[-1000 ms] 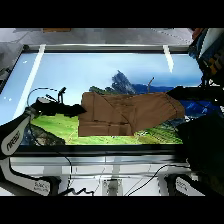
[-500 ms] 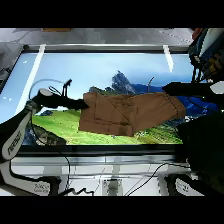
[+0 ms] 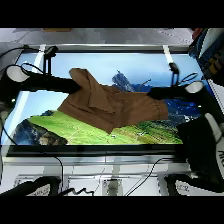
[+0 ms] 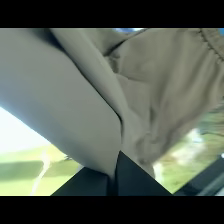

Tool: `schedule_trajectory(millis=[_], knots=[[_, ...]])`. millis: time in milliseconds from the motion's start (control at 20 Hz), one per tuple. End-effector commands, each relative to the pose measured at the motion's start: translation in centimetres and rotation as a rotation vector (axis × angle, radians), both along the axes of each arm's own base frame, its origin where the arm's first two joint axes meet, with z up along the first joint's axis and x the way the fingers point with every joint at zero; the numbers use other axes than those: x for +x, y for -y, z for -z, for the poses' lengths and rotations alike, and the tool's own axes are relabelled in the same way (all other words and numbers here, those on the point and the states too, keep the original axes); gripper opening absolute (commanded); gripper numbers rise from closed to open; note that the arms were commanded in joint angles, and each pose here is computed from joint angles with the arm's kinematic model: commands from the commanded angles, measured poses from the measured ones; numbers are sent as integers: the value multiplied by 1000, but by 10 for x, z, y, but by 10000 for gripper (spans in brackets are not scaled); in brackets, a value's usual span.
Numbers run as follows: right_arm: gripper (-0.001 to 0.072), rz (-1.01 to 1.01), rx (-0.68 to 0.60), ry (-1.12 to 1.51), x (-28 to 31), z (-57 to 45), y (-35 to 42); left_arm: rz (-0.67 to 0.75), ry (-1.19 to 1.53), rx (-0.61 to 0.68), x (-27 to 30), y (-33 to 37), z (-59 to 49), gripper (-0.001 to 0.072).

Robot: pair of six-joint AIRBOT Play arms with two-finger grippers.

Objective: Fold the clothes and pants, and hang the long-sleeved shirts on hangers.

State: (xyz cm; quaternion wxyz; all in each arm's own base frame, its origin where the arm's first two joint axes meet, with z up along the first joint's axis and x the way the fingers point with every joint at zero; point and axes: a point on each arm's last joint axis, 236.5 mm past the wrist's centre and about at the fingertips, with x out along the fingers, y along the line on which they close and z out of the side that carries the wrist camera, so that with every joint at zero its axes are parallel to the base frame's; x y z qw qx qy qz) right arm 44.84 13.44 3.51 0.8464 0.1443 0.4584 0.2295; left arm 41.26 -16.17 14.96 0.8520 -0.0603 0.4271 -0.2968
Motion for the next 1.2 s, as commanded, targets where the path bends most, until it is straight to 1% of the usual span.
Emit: schedule_trajectory(millis=[0, 150, 250, 350, 450, 600, 700, 850, 1150], knots=[[35, -47, 21, -45, -6, 27, -64, -148, -33, 154, -7, -38, 3, 18], [35, -116, 17, -17, -17, 27, -104, -304, -108, 250, -10, -75, 15, 18], [35, -140, 20, -11, -21, 24, -115, -360, -121, 212, -8, -75, 9, 19], [35, -127, 28, -13, -21, 24, -119, -347, -106, 200, -8, -67, 1, 19], [35, -63, 58, -29, -14, 22, -118, -319, -88, 182, -9, -53, -10, 19], [34, 22, 111, -80, -7, 34, -123, -253, -87, 33, -13, -8, -27, 21], [34, 56, 157, -110, -4, 49, -141, -228, -63, -9, -12, 9, -35, 21], [33, 124, 268, -187, -4, 77, -183, -235, 0, -46, -1, 17, -46, 22], [34, -7, 323, -248, -13, 102, -301, -253, 67, -85, 12, 21, -60, 23]])
